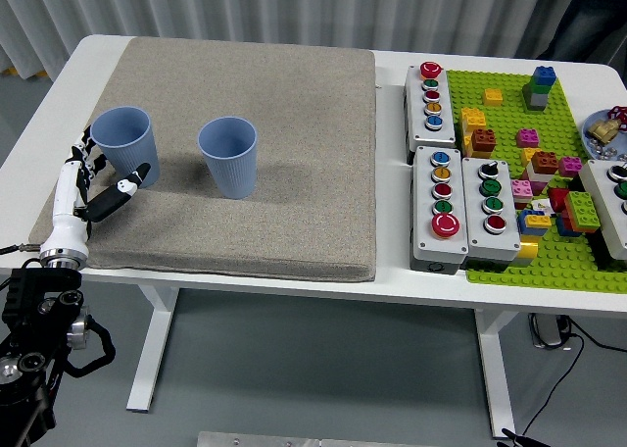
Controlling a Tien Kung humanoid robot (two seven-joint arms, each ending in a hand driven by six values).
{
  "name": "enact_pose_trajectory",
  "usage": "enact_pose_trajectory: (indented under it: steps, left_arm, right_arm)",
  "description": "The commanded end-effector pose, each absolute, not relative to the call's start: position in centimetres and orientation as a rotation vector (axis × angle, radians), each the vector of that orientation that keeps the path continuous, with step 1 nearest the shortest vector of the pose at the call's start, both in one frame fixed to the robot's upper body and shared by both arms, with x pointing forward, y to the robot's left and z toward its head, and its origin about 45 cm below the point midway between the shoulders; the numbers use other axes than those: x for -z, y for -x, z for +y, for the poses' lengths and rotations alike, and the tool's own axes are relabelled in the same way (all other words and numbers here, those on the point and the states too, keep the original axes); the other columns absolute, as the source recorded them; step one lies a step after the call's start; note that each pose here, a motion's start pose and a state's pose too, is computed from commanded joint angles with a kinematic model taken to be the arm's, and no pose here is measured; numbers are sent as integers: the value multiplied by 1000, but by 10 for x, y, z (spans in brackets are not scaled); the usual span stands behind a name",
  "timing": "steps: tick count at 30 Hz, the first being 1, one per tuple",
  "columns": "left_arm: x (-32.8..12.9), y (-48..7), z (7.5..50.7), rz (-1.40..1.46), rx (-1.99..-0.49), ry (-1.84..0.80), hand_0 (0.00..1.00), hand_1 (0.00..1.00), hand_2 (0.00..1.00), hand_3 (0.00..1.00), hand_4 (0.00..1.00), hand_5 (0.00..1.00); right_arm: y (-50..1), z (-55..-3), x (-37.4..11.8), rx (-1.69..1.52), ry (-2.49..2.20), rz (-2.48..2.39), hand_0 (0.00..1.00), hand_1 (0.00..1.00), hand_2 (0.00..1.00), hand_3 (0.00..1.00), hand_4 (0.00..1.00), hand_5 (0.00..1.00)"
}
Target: Pick cup pour cup place
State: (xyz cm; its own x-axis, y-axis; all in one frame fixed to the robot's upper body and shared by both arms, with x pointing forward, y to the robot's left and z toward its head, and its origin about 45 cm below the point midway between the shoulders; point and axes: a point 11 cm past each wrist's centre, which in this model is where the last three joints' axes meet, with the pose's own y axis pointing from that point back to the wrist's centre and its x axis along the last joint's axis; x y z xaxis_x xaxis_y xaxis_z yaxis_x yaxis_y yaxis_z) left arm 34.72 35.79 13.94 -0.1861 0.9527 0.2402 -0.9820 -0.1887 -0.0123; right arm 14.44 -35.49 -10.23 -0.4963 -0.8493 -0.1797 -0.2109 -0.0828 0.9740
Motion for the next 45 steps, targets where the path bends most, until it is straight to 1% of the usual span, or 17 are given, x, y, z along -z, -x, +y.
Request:
enact_pose_trajectory:
  steps: [43,44,45]
  left_arm:
    - [-145,-361,351,-218,-1763,-228,844,842,998,998,911,317]
    - [-145,-361,351,-218,-1764,-228,831,832,975,998,912,322]
    - [-145,-361,351,-219,-1764,-229,831,832,975,998,912,322]
  right_arm:
    - [-149,-358,100,1615,-1158,-1696,764,702,748,627,203,251]
    - [-149,-358,100,1615,-1158,-1696,764,702,748,627,203,250]
    - [-149,-358,100,1615,-1158,-1696,764,702,748,627,203,250]
